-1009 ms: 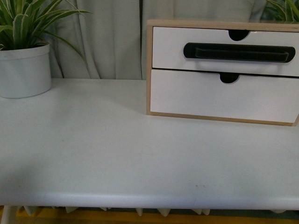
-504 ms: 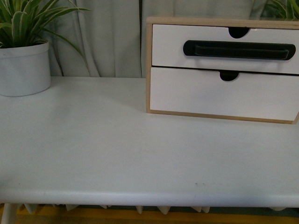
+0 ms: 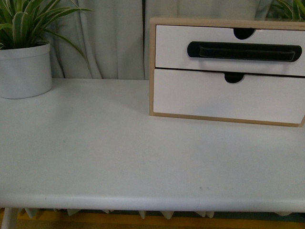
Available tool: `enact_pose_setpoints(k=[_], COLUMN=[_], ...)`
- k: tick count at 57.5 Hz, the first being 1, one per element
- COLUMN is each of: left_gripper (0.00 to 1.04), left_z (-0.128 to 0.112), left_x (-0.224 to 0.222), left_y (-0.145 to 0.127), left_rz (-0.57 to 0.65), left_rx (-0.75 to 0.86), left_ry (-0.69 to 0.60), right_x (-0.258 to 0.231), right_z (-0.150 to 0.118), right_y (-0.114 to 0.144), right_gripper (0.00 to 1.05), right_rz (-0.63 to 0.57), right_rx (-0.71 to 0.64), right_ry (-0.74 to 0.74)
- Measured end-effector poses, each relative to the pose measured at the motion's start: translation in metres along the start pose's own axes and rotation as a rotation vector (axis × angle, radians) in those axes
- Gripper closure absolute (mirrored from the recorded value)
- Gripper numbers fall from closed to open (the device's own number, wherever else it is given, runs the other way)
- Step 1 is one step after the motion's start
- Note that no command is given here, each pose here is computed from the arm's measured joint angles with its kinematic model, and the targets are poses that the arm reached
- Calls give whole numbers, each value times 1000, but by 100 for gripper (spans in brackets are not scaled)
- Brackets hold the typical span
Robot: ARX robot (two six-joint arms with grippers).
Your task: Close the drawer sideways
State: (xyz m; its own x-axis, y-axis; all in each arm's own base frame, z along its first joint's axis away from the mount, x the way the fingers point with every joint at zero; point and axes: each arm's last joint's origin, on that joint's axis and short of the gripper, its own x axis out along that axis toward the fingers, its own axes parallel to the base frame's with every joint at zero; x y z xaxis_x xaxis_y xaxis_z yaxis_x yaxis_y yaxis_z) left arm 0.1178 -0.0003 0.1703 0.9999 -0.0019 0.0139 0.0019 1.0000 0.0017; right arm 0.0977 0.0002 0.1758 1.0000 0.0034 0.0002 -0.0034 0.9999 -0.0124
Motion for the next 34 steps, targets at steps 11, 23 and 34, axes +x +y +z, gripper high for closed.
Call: enact_pose_setpoints(k=[11, 23, 34], left_gripper=[101, 101, 101], left_z=[0, 0, -4], left_x=[-4, -9, -19], left_y=[0, 0, 0], left_rz=[0, 0, 0], left_rx=[0, 0, 0], left_ry=[-1, 0, 21], right_x=[0, 0, 0], right_z=[-11, -10, -10], right_y=[0, 0, 0], right_gripper=[104, 104, 104], right_rz=[-1, -1, -1], right_rx=[0, 0, 0], right_ry=[2, 0, 0])
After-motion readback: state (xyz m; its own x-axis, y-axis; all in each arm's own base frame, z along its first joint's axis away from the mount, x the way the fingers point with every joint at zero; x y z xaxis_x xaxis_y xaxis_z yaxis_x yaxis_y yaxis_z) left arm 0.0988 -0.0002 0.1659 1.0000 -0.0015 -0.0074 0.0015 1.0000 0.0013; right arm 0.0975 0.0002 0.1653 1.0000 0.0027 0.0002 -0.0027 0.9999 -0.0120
